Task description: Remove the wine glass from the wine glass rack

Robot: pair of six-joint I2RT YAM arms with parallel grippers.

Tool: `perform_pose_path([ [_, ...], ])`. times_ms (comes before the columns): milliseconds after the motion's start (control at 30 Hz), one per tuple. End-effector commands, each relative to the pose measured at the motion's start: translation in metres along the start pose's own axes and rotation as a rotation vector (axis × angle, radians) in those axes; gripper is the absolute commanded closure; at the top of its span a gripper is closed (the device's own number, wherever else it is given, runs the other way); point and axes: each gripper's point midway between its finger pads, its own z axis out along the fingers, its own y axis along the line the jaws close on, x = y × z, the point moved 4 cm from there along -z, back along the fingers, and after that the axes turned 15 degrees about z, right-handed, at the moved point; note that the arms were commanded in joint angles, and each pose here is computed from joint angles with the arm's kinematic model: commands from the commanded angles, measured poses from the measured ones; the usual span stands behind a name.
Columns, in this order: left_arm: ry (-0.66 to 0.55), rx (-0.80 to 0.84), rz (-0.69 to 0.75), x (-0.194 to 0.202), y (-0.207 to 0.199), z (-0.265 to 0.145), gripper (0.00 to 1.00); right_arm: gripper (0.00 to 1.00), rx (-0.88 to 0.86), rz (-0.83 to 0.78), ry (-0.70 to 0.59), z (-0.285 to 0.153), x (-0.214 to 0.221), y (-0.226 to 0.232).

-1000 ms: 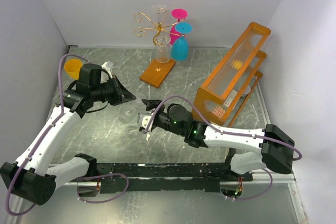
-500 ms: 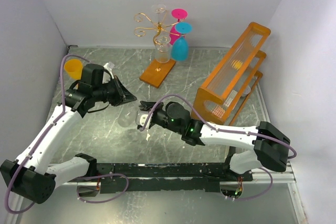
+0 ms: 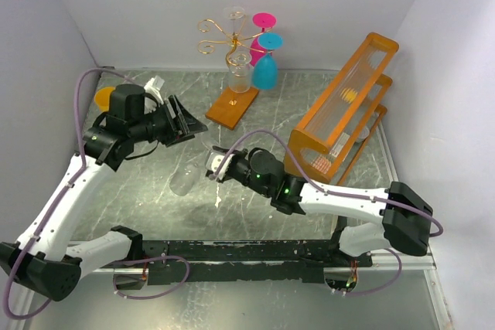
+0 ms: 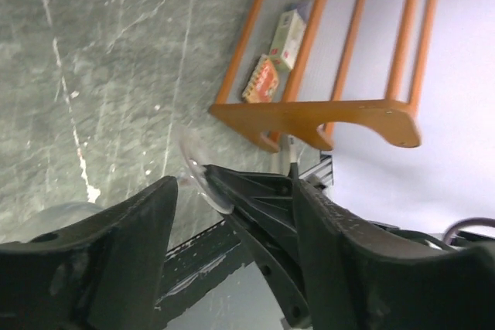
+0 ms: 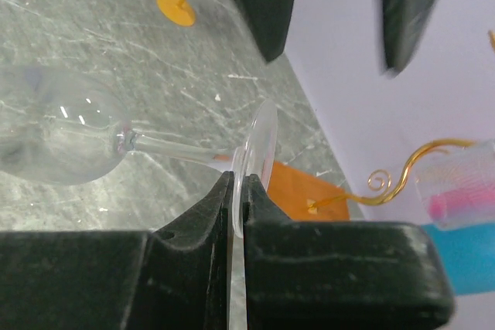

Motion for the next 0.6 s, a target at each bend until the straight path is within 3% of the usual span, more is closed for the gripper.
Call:
perform_pose_path([
  [0, -0.135, 0.073, 0.136, -0.028, -0.029, -0.026, 0.23, 1.00, 0.124, 0.210, -0.037, -0.013, -0.021, -0.020],
  [167, -0.271, 0.048, 0.243, -0.052, -0.044, -0.057, 0.15, 1.00, 0.280, 0.464, -0.026, -0.027, -0.039, -0.046],
  [300, -0.446, 0.004, 0.312, -0.073, -0.057, -0.096, 0.12, 1.00, 0.404, 0.635, -0.037, -0.040, -0.064, -0.074],
  [467, -0.631, 0.011, 0.298, -0.082, -0.067, -0.134, 0.10, 1.00, 0.498, 0.786, -0.109, -0.064, -0.090, -0.115],
  [567, -0.677, 0.014, 0.278, -0.080, -0.067, -0.144, 0.09, 1.00, 0.489, 0.882, -0.153, -0.074, -0.094, -0.140],
])
